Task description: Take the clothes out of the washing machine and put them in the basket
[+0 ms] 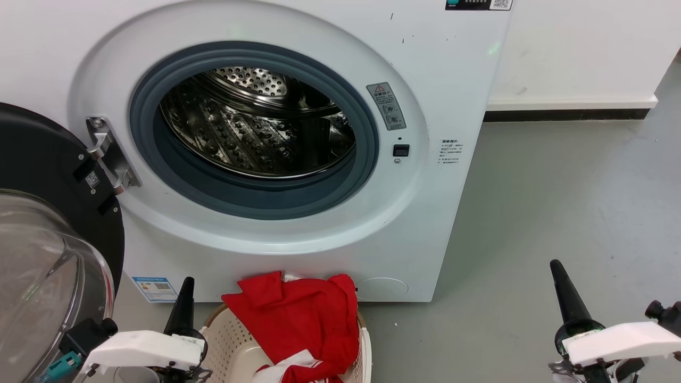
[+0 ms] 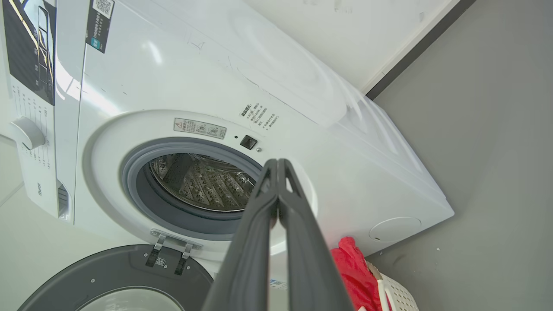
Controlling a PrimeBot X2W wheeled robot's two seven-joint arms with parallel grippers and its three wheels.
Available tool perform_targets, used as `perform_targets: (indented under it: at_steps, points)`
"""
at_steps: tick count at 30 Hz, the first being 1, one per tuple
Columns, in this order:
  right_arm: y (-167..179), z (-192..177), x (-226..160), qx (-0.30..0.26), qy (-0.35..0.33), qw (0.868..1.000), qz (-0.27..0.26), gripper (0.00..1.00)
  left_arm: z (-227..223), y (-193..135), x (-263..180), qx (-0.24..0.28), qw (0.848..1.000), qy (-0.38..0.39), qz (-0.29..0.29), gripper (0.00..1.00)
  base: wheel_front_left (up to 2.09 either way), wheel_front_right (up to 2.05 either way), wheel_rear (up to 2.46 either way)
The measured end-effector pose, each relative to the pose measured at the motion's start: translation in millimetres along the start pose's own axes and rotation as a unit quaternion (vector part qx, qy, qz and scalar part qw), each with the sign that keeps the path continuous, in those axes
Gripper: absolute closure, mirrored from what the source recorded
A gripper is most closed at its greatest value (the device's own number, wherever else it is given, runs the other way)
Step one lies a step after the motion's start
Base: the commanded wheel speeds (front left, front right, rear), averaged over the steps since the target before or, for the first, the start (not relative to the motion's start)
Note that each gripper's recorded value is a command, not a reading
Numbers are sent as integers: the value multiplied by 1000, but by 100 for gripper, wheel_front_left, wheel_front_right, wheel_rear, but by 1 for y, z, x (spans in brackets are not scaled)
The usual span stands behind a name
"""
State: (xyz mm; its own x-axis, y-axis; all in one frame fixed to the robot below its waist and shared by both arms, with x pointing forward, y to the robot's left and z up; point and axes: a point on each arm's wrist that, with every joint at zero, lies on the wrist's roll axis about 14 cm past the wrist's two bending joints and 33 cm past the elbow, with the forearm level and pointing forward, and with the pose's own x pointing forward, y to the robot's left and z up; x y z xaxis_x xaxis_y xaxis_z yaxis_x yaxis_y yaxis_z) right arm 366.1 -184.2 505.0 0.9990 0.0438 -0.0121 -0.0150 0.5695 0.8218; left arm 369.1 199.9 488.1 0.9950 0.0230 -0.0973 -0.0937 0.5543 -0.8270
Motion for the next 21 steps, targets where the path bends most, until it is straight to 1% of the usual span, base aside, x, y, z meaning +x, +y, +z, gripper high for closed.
perform_targets:
  at_steps: [10, 21]
  points:
    - [-3, 2, 3, 57, -3, 998, -4, 100, 1, -3, 4, -55, 998, 2, -6, 100, 0, 0, 0]
    - [-5, 4, 7, 114, -6, 993, -7, 100, 2, -4, 6, -111, 994, 2, -11, 100, 0, 0, 0]
